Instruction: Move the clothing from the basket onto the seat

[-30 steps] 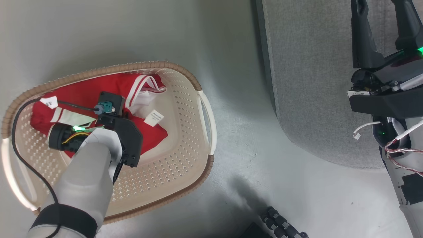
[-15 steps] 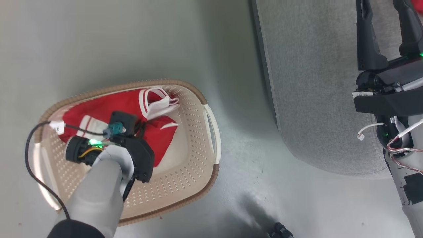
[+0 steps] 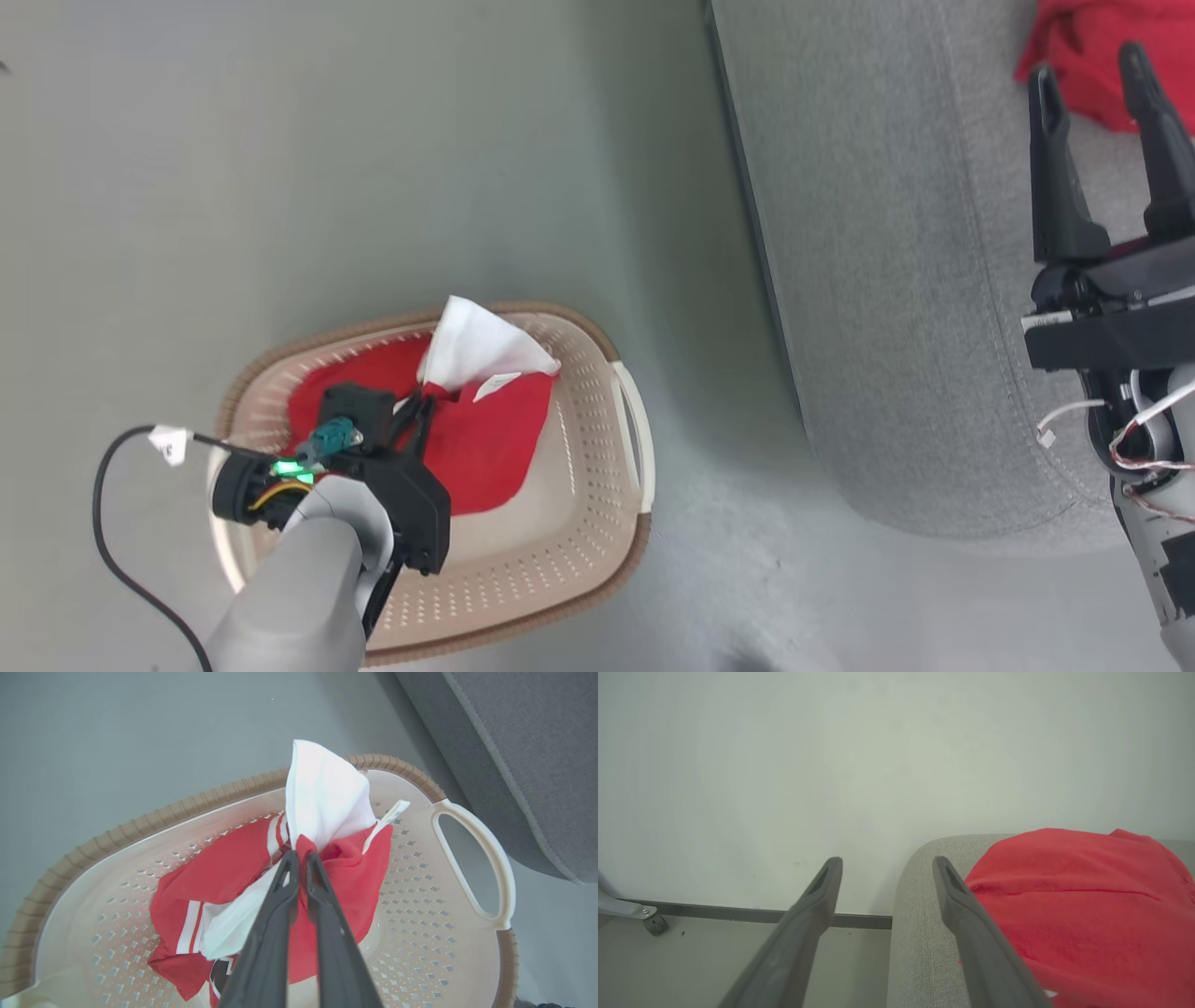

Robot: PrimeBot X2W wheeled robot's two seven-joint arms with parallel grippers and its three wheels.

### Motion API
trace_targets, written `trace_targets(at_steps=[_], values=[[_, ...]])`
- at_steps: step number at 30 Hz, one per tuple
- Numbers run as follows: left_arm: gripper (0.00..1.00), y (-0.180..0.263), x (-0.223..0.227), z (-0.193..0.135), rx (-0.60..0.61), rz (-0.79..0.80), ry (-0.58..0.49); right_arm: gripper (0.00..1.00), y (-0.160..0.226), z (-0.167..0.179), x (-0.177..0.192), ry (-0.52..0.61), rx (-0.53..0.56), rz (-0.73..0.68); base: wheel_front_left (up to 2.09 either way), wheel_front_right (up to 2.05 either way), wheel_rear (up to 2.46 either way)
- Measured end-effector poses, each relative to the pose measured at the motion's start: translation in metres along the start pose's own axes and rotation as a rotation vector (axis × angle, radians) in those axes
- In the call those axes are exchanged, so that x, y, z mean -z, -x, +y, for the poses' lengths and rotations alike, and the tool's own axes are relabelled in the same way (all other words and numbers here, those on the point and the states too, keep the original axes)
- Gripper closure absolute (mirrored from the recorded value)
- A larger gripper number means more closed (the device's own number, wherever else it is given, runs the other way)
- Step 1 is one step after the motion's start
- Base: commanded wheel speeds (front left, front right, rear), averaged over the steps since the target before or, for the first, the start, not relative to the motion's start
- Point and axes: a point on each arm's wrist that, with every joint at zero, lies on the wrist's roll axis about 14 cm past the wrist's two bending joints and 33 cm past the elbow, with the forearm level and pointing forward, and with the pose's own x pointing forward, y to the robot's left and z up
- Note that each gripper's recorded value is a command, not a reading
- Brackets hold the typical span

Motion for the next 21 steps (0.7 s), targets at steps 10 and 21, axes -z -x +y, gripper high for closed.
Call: trace_targets(at_steps=[10, 21], values=[[1.0, 0.043, -0.039, -0.014, -0.011, -0.128, -0.037, 0.0, 0.021, 0.003, -0.031, -0.018, 0.003, -0.044, 0.0, 0.0, 0.0], [1.0, 0.093, -0.079, -0.041, 0.007, -0.285, -0.054, 0.0, 0.052, 0.013, -0.061, -0.049, -0.005, -0.093, 0.0, 0.0, 0.0]])
